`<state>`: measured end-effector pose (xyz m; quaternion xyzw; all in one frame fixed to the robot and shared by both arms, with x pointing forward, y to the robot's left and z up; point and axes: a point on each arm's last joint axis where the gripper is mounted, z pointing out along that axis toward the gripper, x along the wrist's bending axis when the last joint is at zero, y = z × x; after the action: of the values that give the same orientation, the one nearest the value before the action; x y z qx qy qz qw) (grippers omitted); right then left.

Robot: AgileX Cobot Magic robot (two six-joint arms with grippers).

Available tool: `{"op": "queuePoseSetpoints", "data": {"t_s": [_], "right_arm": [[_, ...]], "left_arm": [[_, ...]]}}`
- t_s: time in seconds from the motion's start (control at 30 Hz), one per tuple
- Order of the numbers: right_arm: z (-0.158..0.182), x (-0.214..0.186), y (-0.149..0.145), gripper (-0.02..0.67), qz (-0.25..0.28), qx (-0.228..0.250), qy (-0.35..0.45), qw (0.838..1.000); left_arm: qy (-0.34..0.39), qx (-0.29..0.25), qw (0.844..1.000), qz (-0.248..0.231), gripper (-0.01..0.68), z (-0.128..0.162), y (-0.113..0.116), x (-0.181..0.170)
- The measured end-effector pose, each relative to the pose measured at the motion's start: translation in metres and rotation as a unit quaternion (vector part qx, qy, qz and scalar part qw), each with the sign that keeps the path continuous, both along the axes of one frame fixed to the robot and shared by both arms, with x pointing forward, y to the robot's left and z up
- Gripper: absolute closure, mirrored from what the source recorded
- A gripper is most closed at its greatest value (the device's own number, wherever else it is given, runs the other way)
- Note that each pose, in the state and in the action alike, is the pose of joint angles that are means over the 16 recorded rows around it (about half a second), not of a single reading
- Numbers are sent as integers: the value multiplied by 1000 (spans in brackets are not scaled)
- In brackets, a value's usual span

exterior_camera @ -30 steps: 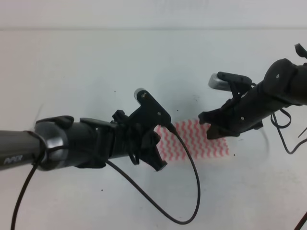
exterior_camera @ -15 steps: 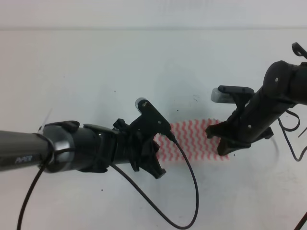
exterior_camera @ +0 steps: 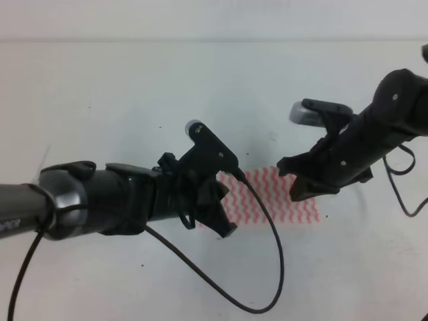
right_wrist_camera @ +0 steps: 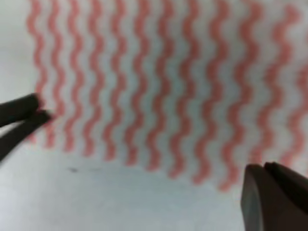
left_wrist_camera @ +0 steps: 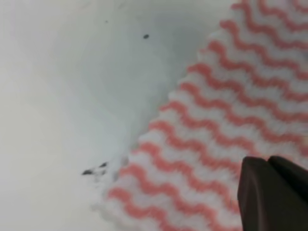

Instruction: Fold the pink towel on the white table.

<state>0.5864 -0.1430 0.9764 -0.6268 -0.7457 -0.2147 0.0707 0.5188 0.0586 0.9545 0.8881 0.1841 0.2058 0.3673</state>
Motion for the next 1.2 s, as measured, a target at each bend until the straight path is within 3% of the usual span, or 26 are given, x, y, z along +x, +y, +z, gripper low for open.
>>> {"op": "queuePoseSetpoints", "data": {"t_s": [0.77, 0.97, 1.2], "right_arm": [[-30, -5, 13, 667, 33, -29, 47, 998], [-21, -7, 11, 667, 35, -30, 40, 998], [-4, -8, 9, 667, 27, -21, 16, 999]], "left_arm": [[35, -3, 999, -4, 675, -18, -4, 0], [25, -10, 1000, 1, 675, -9, -2, 0], [41, -61, 997, 20, 675, 8, 5, 2]]}}
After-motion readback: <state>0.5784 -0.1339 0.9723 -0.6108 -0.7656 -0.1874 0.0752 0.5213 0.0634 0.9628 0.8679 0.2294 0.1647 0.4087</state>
